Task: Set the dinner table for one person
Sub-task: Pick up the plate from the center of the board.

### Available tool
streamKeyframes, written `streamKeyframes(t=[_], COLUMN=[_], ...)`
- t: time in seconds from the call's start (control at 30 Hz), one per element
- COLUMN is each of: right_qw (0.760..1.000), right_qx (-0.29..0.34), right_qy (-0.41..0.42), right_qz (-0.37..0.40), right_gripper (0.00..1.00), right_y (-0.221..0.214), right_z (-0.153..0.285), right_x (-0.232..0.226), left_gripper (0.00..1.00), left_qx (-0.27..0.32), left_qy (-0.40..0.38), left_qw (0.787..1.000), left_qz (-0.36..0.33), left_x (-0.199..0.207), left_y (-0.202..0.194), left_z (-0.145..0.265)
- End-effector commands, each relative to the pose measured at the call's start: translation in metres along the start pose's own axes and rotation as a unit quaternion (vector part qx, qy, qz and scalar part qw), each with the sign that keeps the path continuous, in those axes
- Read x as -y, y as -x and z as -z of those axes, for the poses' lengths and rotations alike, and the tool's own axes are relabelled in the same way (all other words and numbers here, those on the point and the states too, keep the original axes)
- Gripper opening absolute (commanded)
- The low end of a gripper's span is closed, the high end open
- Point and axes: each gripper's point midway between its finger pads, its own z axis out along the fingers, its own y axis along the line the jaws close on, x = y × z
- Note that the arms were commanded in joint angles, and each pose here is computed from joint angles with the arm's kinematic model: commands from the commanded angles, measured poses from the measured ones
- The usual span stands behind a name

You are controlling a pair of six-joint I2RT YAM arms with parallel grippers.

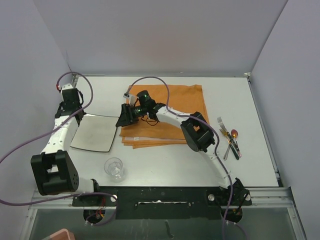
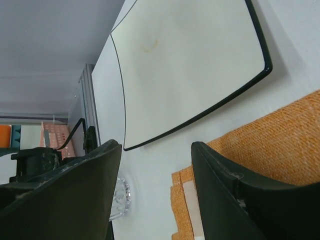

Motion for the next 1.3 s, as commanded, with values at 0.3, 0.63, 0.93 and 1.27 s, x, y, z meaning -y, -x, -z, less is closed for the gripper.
streamKeyframes(t=[0.3,0.63,0.93,1.27], right_qw=[1.000,1.000,0.999,0.999], right_qx=[0.009,0.017,0.037,0.036], right_qy=[0.003,0.015,-0.002,-0.013], right_qz=[0.007,0.001,-0.022,-0.027], right_gripper=[0.59,0.59,0.54,0.38], right_y=[0.005,0.004,-0.007,-0.032], right_z=[-0.029,-0.056,-0.070,-0.099], right_x=[0.015,0.018,0.046,0.051], left_gripper=[0.00,0.00,0.00,0.00], left_qx=[0.035,0.042,0.057,0.072], left_qy=[-0.013,-0.020,-0.030,-0.034], left_qw=[0.999,0.999,0.998,0.997], left_qz=[0.010,0.021,0.022,0.017], left_x=[0.003,0.004,0.005,0.003], left_y=[0.014,0.023,0.031,0.035], left_z=[0.026,0.033,0.047,0.062])
